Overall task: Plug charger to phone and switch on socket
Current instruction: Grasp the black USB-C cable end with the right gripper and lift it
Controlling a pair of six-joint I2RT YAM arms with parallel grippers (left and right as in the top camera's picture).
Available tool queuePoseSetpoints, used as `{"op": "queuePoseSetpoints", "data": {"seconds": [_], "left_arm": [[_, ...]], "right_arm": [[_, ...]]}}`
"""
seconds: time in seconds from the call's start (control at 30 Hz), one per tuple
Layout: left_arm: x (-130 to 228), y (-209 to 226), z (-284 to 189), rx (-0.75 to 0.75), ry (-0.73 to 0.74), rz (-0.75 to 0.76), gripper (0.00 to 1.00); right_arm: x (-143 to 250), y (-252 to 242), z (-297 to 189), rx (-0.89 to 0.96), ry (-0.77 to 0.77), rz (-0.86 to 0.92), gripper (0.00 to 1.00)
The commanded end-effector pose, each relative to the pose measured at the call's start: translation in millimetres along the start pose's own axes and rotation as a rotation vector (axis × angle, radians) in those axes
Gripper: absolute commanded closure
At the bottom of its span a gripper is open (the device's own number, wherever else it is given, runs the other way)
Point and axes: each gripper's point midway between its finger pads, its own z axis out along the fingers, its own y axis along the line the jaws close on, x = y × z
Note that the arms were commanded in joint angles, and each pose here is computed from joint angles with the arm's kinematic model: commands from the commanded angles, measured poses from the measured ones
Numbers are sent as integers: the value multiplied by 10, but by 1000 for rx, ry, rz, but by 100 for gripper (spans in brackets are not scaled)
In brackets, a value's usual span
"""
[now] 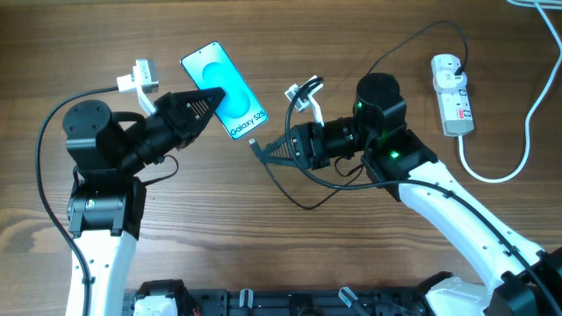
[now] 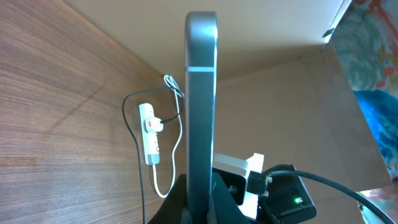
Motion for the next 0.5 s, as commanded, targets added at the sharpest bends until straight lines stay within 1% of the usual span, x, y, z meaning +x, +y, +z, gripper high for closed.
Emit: {"op": "queuePoseSetpoints", "data": {"seconds": [0.0, 0.23, 0.33, 0.37, 0.47], "left_arm": [[28, -124, -21, 36, 20, 36, 96], [75, -172, -26, 61, 49, 48, 96], [154, -214, -35, 90, 91, 124, 96], [131, -208, -44, 89, 82, 149, 96], [87, -190, -69, 83, 68, 148, 96]], "right_arm": [[-77, 81, -4, 1, -24, -12, 96], [-122, 77, -8, 9, -46, -14, 96], [-114, 116, -8, -6, -36, -25, 96], [-59, 154, -7, -28, -4, -27, 96], [-47, 161, -22, -34, 4, -46, 96]]}}
